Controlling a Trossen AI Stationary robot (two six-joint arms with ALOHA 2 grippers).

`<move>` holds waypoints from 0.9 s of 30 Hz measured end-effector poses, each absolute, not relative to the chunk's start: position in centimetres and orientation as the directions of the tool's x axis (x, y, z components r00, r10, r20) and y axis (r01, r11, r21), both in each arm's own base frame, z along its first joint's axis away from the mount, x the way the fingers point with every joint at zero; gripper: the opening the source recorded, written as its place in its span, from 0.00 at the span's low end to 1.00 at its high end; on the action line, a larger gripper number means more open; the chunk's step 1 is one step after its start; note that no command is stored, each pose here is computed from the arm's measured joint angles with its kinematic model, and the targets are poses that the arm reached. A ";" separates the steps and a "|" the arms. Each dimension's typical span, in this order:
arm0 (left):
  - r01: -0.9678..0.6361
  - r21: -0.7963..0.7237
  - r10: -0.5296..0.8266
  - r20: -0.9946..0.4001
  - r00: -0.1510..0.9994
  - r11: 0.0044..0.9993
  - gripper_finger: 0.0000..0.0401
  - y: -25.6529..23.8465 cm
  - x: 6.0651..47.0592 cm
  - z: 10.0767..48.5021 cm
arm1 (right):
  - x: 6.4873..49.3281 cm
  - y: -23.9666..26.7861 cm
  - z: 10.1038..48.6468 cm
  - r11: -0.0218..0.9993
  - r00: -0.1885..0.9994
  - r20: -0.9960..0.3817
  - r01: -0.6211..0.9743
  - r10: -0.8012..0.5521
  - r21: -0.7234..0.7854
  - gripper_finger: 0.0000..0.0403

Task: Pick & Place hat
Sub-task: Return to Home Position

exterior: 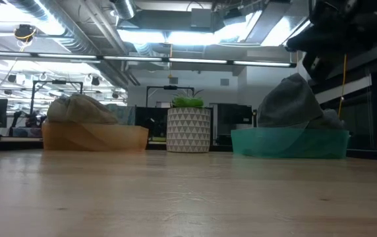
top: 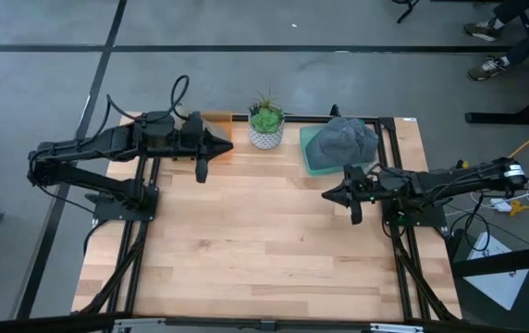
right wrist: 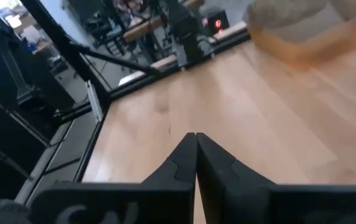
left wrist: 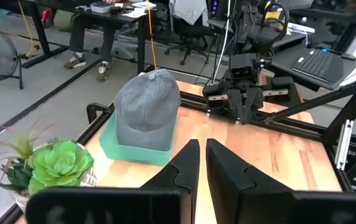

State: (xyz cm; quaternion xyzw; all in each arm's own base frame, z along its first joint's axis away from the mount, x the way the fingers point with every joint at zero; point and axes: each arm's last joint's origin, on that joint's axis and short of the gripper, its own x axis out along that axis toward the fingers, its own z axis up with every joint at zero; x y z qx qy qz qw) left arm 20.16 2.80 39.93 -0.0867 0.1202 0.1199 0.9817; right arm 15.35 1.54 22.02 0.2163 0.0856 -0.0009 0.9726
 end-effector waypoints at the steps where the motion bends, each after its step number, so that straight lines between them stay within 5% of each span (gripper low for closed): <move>1: -0.258 -0.147 0.215 -0.257 0.942 0.955 0.06 2.8 20.2 39.9 | 15.1 1.5 21.8 0.909 0.989 -0.146 0.029 0.036 0.416 0.02; 11: -0.270 -0.214 0.213 -0.257 0.943 0.939 0.05 2.8 20.2 39.9 | 12.5 1.3 17.7 0.902 0.996 0.067 -0.087 0.065 0.423 0.02; 16: -0.264 -0.219 0.206 -0.254 0.945 0.939 0.06 2.8 20.2 40.0 | 12.1 1.3 17.4 0.920 0.996 0.066 -0.084 0.064 0.382 0.02; 27: -0.253 -0.221 0.197 -0.245 0.949 0.942 0.06 2.8 20.1 40.1 | 11.3 1.2 14.9 0.933 0.977 -0.195 -0.015 0.091 0.358 0.02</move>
